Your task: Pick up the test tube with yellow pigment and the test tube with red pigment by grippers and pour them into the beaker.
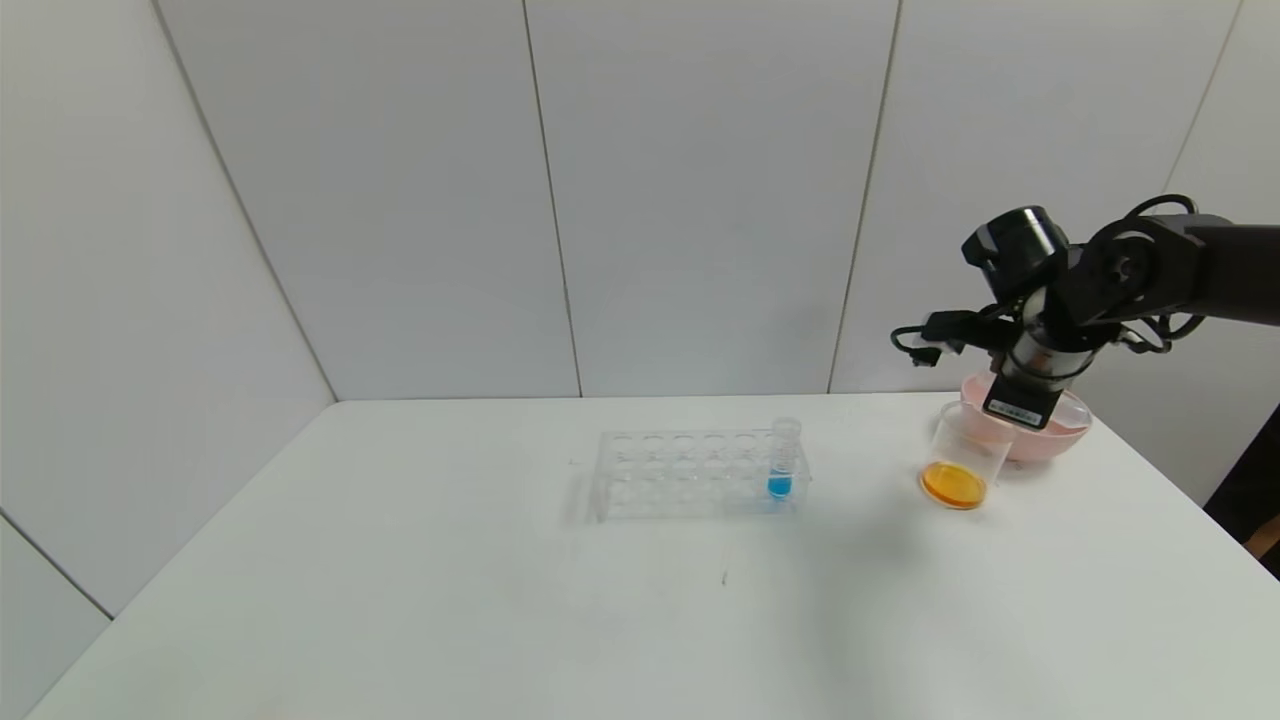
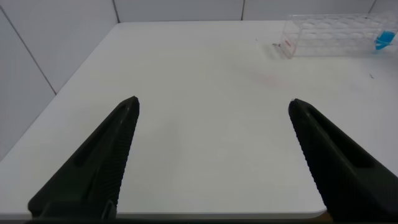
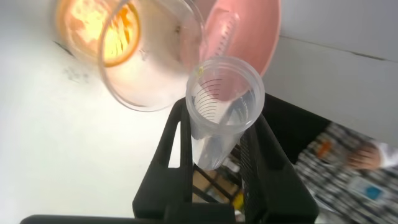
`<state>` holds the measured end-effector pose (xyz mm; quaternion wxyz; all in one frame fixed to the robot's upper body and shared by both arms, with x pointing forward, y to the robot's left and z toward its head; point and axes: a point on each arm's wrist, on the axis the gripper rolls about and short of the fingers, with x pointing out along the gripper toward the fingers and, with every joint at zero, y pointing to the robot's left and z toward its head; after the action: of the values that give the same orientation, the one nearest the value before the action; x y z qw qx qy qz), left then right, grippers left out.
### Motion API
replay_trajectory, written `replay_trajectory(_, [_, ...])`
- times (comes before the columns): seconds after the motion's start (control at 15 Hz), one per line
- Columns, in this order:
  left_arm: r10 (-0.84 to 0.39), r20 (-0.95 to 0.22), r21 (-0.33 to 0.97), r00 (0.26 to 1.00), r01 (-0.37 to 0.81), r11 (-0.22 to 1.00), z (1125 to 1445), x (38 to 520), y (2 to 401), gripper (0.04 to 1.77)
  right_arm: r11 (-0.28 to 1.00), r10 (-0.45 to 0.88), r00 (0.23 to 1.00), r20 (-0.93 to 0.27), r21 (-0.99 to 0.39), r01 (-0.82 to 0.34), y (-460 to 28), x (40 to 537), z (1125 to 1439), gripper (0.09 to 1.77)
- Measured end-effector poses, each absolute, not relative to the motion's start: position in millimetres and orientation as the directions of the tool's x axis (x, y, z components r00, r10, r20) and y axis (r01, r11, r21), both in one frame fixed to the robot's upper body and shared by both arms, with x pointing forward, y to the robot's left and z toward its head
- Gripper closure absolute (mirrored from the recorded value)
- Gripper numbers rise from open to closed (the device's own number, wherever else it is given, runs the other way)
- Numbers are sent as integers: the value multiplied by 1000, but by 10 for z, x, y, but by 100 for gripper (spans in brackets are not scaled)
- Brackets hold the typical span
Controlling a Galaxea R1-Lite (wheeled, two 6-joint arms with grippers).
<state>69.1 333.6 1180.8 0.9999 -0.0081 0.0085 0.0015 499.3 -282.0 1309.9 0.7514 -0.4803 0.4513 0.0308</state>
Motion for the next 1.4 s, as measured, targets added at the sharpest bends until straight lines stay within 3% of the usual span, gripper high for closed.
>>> replay_trajectory(0.33, [3, -17, -17, 1000, -3, 1000, 11808, 691, 3336, 9, 762, -75, 621, -781, -446, -470, -3152, 4728, 13299, 136])
replay_trajectory(0.47, [3, -17, -17, 1000, -3, 1000, 11808, 691, 3336, 9, 828, 13, 691, -723, -380, -413, -3306, 4638, 13417, 136])
replay_trajectory(0.6, [3, -17, -17, 1000, -3, 1000, 11808, 691, 3336, 9, 872, 33, 754, -656, -349, -342, -3500, 4549, 13546, 136])
replay_trajectory(0.87, [3, -17, -17, 1000, -3, 1000, 11808, 691, 3336, 9, 924, 20, 795, -606, -293, -246, -3822, 4399, 13708, 136])
replay_trajectory(1.4, [3, -17, -17, 1000, -3, 1000, 11808, 691, 3336, 9, 980, 119, 907, -405, -99, -173, -4106, 4614, 13773, 136])
